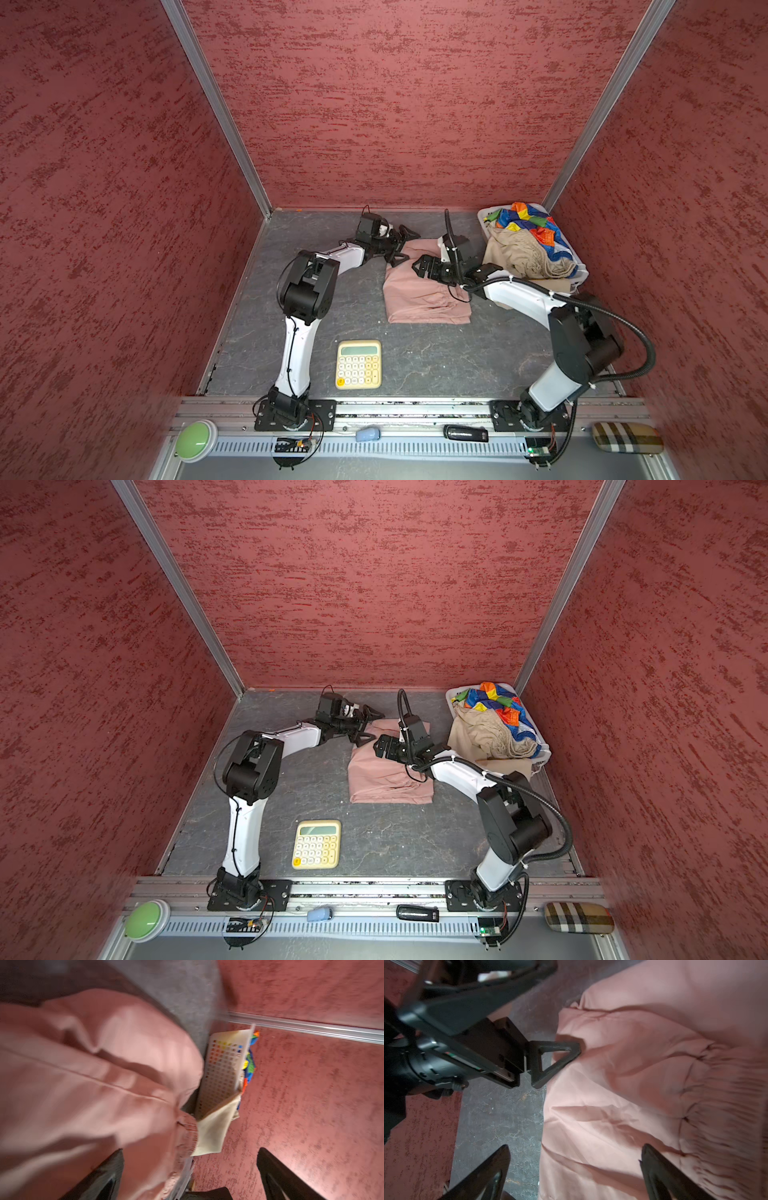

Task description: Fold and stack the shorts

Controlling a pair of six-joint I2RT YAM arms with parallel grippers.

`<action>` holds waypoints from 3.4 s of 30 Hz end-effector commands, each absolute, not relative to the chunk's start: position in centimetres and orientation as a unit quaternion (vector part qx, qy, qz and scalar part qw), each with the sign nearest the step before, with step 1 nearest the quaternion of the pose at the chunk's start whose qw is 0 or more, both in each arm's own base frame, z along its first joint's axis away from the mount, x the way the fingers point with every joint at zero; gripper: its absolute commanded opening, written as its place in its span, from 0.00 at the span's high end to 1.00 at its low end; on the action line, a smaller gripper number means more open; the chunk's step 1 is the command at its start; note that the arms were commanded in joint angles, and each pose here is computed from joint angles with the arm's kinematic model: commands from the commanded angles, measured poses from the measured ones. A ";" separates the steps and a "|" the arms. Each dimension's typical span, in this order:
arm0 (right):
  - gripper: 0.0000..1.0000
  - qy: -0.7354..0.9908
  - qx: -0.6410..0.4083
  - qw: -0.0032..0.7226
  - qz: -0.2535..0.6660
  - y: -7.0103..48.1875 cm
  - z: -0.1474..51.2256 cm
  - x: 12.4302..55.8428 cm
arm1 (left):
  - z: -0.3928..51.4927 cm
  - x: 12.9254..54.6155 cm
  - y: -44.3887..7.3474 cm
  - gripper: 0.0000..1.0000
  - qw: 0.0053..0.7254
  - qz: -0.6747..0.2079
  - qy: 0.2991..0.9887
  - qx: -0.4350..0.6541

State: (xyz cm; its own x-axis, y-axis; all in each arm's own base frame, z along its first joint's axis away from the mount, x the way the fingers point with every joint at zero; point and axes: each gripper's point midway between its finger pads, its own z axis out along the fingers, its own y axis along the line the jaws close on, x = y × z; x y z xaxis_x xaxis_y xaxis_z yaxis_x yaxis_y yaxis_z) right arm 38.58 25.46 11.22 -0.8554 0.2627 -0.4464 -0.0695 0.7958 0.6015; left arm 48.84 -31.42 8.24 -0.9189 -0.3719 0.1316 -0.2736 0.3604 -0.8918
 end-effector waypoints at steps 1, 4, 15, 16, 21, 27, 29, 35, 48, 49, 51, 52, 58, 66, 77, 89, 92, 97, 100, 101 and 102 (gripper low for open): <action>0.01 0.905 0.051 0.249 0.340 25.5 9.8 38.7 | 8.2 50.9 -30.2 0.01 0.074 -0.521 0.827 -0.196; 0.01 0.915 0.056 0.235 0.323 24.2 7.4 38.2 | 6.6 52.4 -29.0 0.01 0.084 -0.508 0.831 -0.210; 0.01 0.923 0.065 0.189 0.330 21.9 3.4 34.7 | 5.7 56.6 -26.7 0.01 0.099 -0.501 0.833 -0.213; 0.01 0.920 0.062 0.194 0.334 22.0 4.3 34.9 | 6.8 56.6 -26.8 0.01 0.108 -0.498 0.838 -0.195; 0.01 0.908 0.049 0.269 0.317 20.6 11.8 36.9 | 12.0 53.1 -26.1 0.01 0.151 -0.424 0.889 -0.080; 0.01 0.911 0.070 0.293 0.281 16.1 14.1 37.3 | 9.6 44.9 -24.9 0.01 0.097 -0.357 0.929 -0.005; 0.01 0.910 0.076 0.303 0.273 14.9 14.7 37.2 | 8.1 42.6 -25.0 0.01 0.078 -0.332 0.940 0.014; 0.01 0.906 0.089 0.309 0.275 13.5 15.0 36.7 | 4.9 39.1 -26.0 0.02 0.035 -0.284 0.957 0.043; 0.01 0.898 0.103 0.322 0.283 13.0 15.6 36.3 | 0.3 38.9 -26.9 0.65 -0.003 -0.236 0.971 0.043; 0.01 0.897 0.105 0.323 0.283 12.9 15.7 36.4 | 0.0 38.9 -26.5 0.74 -0.005 -0.224 0.974 0.041; 0.01 0.896 0.105 0.325 0.282 12.9 15.9 36.6 | -0.2 38.9 -25.5 0.91 -0.012 -0.204 0.978 0.032; 0.01 0.896 0.104 0.327 0.282 12.9 16.0 36.7 | -0.2 39.1 -24.9 0.98 -0.012 -0.199 0.980 0.028; 0.01 0.892 0.094 0.324 0.301 14.0 16.7 37.5 | 3.2 41.7 -17.5 1.00 0.038 -0.087 0.995 0.014; 0.01 0.886 0.042 0.322 0.330 19.5 17.3 38.9 | 8.1 46.2 -1.3 1.00 0.096 0.203 0.974 0.030; 0.01 0.880 -0.037 0.284 0.378 28.1 17.0 42.0 | 9.7 51.2 12.9 1.00 0.152 0.272 0.949 -0.054; 0.01 0.888 -0.050 0.294 0.350 27.1 17.6 45.2 | 8.2 55.3 18.4 1.00 0.169 0.284 0.941 -0.077; 0.01 0.890 -0.039 0.300 0.343 25.8 17.9 45.6 | 7.5 55.3 19.1 1.00 0.159 0.297 0.938 -0.082; 0.01 0.894 -0.003 0.322 0.312 21.8 19.6 46.0 | 7.9 55.4 20.8 1.00 0.168 0.295 0.935 -0.104; 0.01 0.899 0.049 0.353 0.255 16.1 21.7 45.7 | 11.3 55.7 20.9 0.71 0.198 0.289 0.928 -0.126; 0.01 0.901 0.070 0.363 0.227 13.7 22.2 45.4 | 12.9 56.0 20.4 0.38 0.218 0.280 0.926 -0.129; 0.01 0.902 0.094 0.372 0.198 11.2 22.7 45.0 | 14.7 56.2 19.7 0.09 0.239 0.267 0.924 -0.131</action>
State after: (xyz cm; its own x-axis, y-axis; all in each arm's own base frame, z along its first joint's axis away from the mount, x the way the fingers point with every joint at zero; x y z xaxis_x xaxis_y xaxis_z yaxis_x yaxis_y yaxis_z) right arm 46.11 17.66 19.00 -0.7885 0.2603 -0.5572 -0.0971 0.8419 0.5308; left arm 55.51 20.35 8.85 -0.9152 -0.1006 -0.3903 -0.3003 0.8161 0.4938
